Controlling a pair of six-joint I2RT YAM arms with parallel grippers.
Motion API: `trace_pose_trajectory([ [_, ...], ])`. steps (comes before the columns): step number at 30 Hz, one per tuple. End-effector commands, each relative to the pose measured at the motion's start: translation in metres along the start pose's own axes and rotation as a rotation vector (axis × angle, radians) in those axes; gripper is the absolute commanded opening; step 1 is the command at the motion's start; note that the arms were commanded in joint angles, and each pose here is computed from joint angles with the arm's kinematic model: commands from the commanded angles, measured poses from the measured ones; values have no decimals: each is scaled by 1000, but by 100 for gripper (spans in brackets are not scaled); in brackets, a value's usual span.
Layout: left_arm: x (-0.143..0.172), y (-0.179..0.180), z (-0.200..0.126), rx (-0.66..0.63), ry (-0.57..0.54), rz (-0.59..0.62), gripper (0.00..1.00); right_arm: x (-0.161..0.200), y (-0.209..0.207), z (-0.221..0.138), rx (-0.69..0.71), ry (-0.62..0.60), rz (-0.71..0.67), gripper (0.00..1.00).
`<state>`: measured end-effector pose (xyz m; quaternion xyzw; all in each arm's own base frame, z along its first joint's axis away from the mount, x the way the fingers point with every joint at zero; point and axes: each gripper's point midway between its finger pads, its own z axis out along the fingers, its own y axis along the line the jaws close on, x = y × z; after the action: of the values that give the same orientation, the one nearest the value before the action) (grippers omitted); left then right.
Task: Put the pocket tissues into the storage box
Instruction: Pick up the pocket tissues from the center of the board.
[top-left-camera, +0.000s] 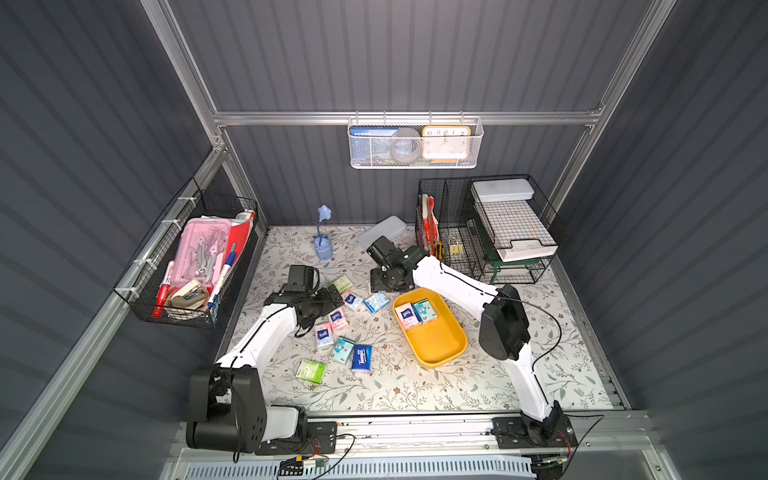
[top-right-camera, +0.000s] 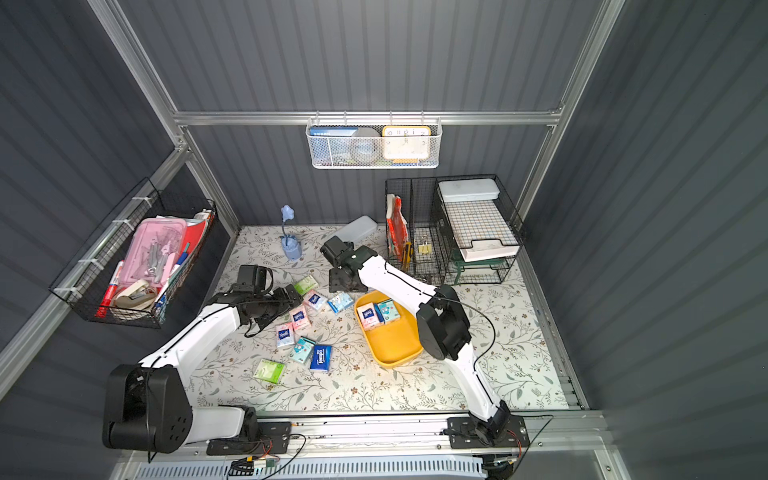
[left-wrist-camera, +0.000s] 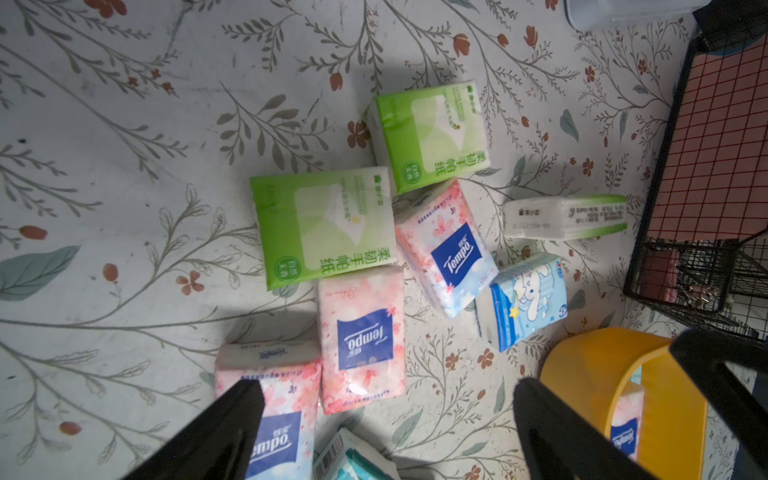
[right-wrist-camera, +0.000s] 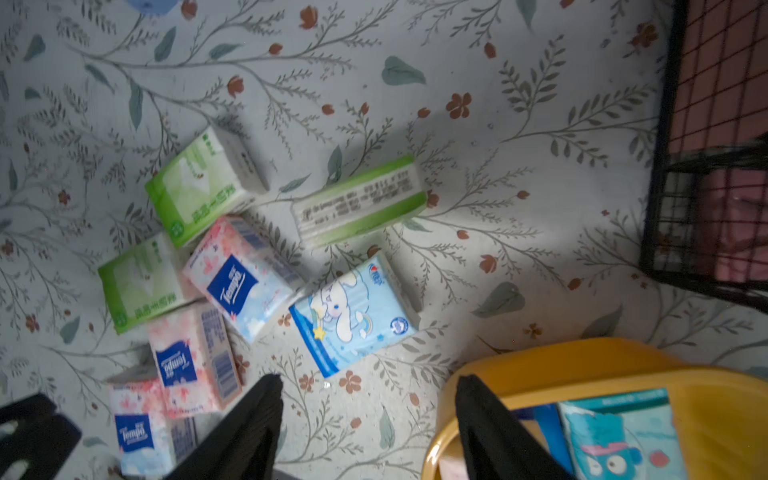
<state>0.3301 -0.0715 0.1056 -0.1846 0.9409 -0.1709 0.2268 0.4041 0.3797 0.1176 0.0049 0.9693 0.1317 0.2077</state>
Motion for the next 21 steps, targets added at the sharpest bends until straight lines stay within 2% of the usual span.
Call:
trace_pose_trajectory([
  [1, -6, -5, -2, 14, -13, 34, 99, -13, -7, 11, -7, -2, 298, 71],
  [5, -9, -4, -5, 6, -30, 36, 99, -20, -5, 22, -17, 5, 428, 71],
  [17, -16, -1, -16, -19, -80, 74, 99, -11, 0, 55, 1, 70, 589, 70],
  [21, -15, -1, -18, -15, -89, 78, 99, -14, 0, 63, 6, 53, 604, 69],
])
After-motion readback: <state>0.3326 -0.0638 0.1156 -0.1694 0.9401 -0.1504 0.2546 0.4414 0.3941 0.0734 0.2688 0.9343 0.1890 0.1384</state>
